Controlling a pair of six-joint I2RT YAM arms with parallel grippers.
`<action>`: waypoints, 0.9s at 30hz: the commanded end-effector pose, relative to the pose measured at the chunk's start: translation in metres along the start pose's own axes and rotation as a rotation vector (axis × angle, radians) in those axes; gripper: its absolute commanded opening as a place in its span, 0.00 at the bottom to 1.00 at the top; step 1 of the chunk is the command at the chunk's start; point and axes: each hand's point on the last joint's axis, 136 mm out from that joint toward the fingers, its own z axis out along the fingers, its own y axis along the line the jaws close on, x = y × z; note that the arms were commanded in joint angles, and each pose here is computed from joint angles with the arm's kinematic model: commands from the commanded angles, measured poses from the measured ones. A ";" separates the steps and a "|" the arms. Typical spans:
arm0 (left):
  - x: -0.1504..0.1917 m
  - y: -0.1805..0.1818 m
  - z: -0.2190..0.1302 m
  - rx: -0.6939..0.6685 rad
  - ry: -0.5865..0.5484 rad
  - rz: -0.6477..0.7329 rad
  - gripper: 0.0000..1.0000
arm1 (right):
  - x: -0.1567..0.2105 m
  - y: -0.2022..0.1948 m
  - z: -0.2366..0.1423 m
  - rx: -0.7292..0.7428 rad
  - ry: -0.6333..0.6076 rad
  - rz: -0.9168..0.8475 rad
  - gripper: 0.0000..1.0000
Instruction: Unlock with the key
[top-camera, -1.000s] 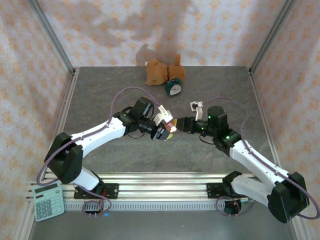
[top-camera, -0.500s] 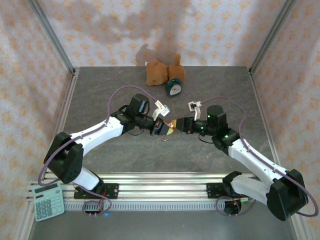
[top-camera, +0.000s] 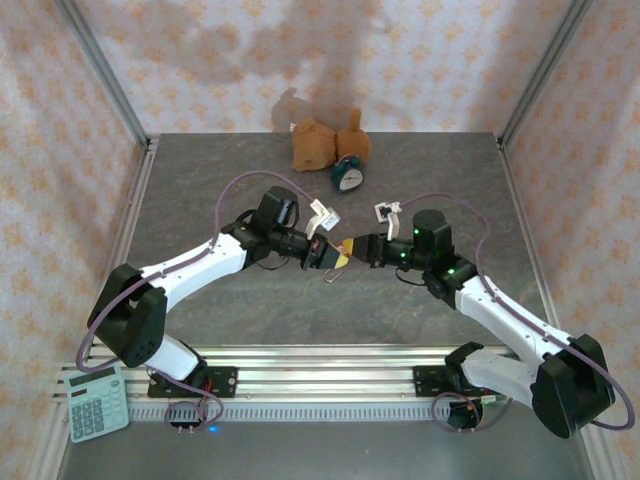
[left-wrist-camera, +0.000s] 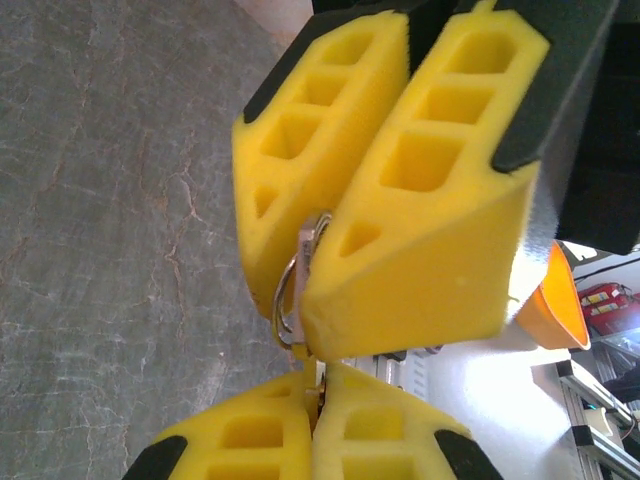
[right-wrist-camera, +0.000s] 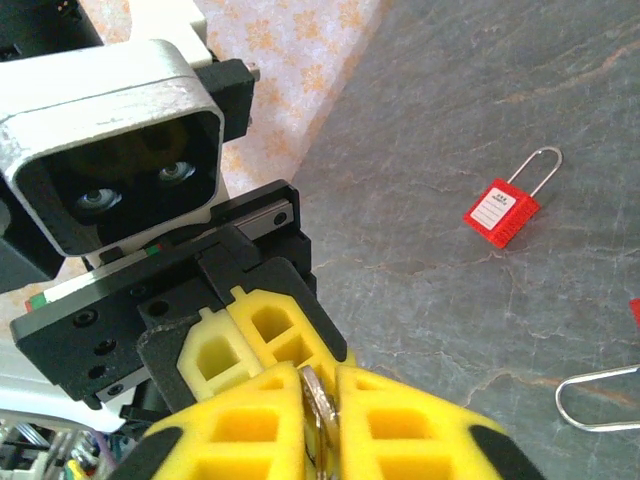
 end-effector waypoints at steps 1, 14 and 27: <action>-0.004 -0.002 -0.001 0.015 -0.020 0.008 0.01 | -0.017 0.016 -0.006 -0.021 -0.048 -0.049 0.09; 0.003 0.024 -0.041 -0.361 -0.073 0.080 0.66 | -0.036 -0.006 -0.028 0.194 -0.183 -0.078 0.06; -0.027 0.074 -0.170 -1.023 -0.603 0.044 0.99 | -0.041 -0.014 -0.039 0.268 -0.222 -0.094 0.05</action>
